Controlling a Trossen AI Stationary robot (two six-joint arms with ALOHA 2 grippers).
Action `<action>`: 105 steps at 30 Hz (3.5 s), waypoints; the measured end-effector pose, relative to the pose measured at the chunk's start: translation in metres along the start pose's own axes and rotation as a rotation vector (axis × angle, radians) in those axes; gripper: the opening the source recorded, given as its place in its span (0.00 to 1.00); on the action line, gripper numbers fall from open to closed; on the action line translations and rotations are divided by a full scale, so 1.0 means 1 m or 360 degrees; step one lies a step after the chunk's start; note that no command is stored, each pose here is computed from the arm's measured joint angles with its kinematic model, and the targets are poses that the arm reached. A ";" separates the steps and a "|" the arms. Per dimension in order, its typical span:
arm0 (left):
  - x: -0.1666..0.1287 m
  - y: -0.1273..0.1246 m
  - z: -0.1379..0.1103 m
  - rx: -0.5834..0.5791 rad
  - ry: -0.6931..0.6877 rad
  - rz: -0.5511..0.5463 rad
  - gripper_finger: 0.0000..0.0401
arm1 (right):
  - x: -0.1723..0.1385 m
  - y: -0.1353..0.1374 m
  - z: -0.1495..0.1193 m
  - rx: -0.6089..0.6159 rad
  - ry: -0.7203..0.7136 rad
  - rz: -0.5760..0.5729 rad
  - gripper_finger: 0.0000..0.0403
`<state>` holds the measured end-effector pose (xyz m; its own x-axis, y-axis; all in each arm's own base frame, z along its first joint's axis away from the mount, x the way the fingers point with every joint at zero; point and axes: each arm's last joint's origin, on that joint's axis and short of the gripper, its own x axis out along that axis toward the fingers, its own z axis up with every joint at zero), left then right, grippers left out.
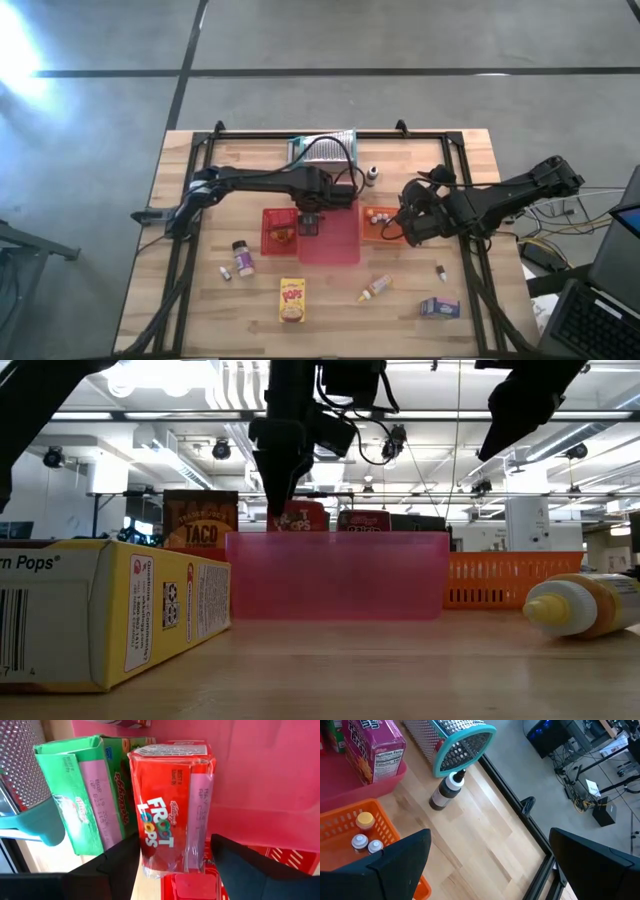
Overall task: Pick & Place Kitchen Items
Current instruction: Put the red cereal box into the pink bin, then put the large yellow food coloring bottle into the orange bin
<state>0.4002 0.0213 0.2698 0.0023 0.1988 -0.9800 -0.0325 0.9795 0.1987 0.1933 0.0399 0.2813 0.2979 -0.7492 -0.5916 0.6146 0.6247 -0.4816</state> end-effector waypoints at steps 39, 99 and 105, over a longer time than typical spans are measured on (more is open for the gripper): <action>-0.111 -0.026 -0.176 -0.0655 -0.1257 0.0209 0.48 | 0.006 0.026 0.014 0.0225 -0.0274 0.0147 0.99; 0.021 -0.037 -0.269 -0.0631 -0.2403 -0.0100 0.41 | -0.101 0.050 0.028 -0.0377 -0.0758 0.1005 0.03; 0.021 -0.037 -0.269 -0.0727 -0.2405 -0.0190 0.41 | -0.123 0.035 0.056 -0.0319 -0.0811 0.1246 0.02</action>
<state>0.1321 -0.0188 0.2394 0.9694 0.2444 -0.0217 -0.2445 0.9549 -0.1684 0.2188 0.1419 0.3731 0.8829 -0.0789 -0.4630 -0.0165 0.9799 -0.1986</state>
